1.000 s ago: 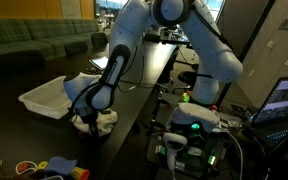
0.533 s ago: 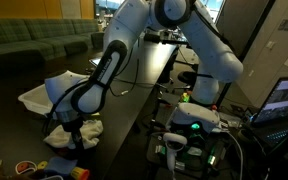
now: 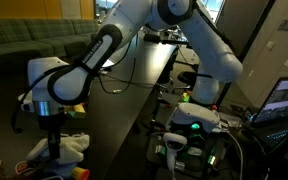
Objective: Pick up the white towel on the left, push the items in front of the white storage bin to the left, put the towel in the storage bin
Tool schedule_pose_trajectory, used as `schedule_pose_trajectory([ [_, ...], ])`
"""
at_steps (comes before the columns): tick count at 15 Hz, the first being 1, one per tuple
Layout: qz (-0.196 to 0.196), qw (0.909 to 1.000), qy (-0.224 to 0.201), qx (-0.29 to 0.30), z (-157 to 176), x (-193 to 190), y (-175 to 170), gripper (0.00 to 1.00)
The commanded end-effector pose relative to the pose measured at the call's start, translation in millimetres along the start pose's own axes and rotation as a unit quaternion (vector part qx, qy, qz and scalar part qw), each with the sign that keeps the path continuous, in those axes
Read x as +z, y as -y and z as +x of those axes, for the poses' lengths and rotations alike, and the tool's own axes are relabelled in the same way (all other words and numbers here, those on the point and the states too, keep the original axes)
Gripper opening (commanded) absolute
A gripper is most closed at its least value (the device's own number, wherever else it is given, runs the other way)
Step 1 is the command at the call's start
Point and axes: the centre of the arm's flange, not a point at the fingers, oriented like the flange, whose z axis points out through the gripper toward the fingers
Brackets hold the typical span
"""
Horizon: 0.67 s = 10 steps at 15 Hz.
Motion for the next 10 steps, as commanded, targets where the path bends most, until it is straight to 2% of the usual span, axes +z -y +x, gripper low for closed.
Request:
schedule_pose_trajectory([
  [1, 0.021, 0.9988, -0.042, 0.013, 2.2, -51.4, -5.8, 0.04],
  [6, 0.024, 0.9935, -0.096, 0.055, -22.9, -125.6, -36.0, 0.03],
  [10, 0.016, 0.9826, -0.138, 0.123, -71.3, -179.5, -80.1, 0.03],
])
